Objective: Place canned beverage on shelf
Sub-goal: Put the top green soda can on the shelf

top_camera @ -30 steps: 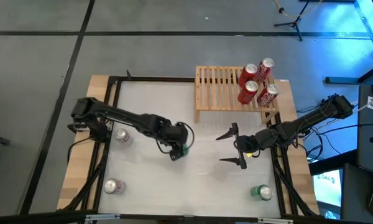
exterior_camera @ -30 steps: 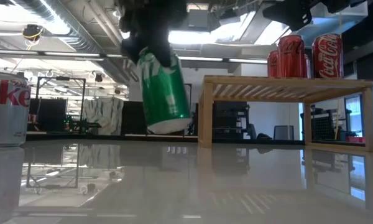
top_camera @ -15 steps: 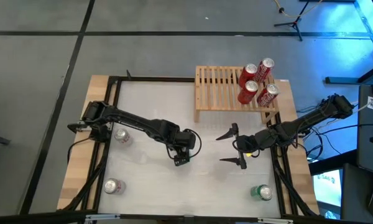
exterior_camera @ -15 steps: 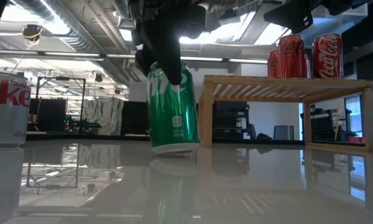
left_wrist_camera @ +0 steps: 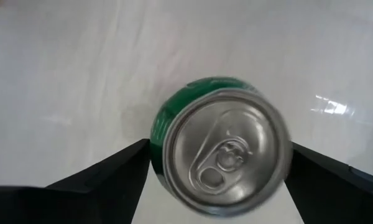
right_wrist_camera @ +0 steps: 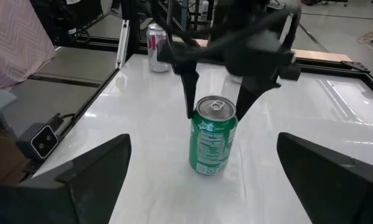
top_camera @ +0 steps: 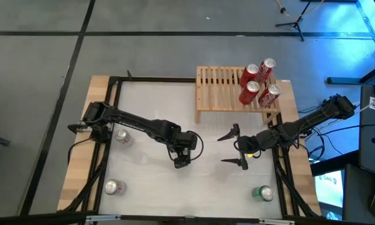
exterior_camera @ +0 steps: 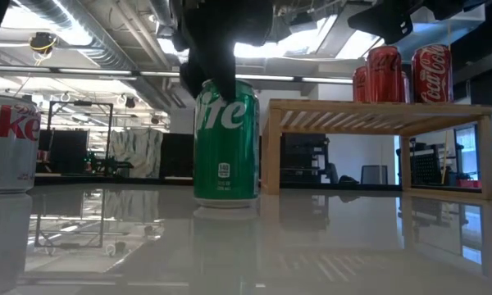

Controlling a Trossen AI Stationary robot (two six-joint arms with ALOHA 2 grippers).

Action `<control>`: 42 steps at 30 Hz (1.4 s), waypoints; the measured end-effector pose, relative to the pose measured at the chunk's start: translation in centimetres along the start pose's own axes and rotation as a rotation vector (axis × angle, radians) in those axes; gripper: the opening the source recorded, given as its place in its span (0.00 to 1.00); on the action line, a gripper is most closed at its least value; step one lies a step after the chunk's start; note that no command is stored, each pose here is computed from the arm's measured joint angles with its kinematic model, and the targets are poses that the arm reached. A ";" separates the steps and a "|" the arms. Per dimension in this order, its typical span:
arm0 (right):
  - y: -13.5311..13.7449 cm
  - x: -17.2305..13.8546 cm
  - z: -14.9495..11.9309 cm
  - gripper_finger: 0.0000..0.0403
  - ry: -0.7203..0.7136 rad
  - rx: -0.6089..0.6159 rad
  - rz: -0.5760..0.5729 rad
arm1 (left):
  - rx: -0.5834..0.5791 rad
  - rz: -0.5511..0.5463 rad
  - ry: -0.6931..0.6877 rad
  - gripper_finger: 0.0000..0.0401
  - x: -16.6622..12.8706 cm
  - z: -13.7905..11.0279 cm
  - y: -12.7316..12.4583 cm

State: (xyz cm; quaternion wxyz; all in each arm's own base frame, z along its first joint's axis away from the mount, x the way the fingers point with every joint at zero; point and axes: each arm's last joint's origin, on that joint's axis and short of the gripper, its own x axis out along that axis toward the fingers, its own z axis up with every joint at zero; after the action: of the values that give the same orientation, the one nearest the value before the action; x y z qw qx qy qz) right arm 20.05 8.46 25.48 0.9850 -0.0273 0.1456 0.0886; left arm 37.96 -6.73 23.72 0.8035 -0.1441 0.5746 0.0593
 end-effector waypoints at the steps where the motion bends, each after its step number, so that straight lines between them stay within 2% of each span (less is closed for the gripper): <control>1: 0.0 0.0 0.0 0.99 0.000 0.000 0.003 | 0.010 0.003 -0.006 0.83 -0.3 0.1 -0.2; 5: 0.2 0.0 0.0 0.99 0.002 -0.002 0.065 | 0.036 0.072 -0.029 0.83 -2.0 0.0 -0.8; 9: 0.3 0.1 0.0 0.99 0.004 -0.003 0.073 | 0.128 0.138 -0.050 0.83 -3.8 -1.0 -1.5; 13: 0.5 1.1 -0.6 0.99 0.035 -0.012 0.072 | 0.266 0.212 -0.038 0.83 -4.3 -2.7 -2.2; 16: 0.8 2.2 -1.1 0.99 0.048 -0.016 0.085 | 0.303 0.257 -0.048 0.83 -4.1 -4.1 -2.3; 20: 1.3 4.0 -2.1 0.99 0.069 -0.018 0.137 | 0.285 0.301 -0.073 0.83 -2.8 -5.9 -1.1; 26: 1.9 6.4 -3.4 0.99 0.056 -0.015 0.157 | 0.247 0.275 -0.183 0.83 0.0 -8.1 0.7; 33: 2.4 8.7 -3.8 0.99 -0.019 -0.053 0.159 | 0.210 0.260 -0.364 0.83 3.0 -8.6 2.0; 36: 2.5 9.7 -3.7 0.99 0.001 -0.053 0.166 | 0.179 0.265 -0.437 0.83 3.6 -8.5 2.4; 42: 1.9 11.8 -4.5 0.99 0.062 -0.044 0.218 | 0.169 0.240 -0.482 0.83 3.7 -8.3 2.3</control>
State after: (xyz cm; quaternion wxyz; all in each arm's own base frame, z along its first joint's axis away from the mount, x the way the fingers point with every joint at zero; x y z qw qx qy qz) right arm 29.58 11.92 17.67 0.9637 -0.0355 0.1760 0.1974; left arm 31.03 -7.27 17.41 0.9133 0.0108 0.3830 0.1384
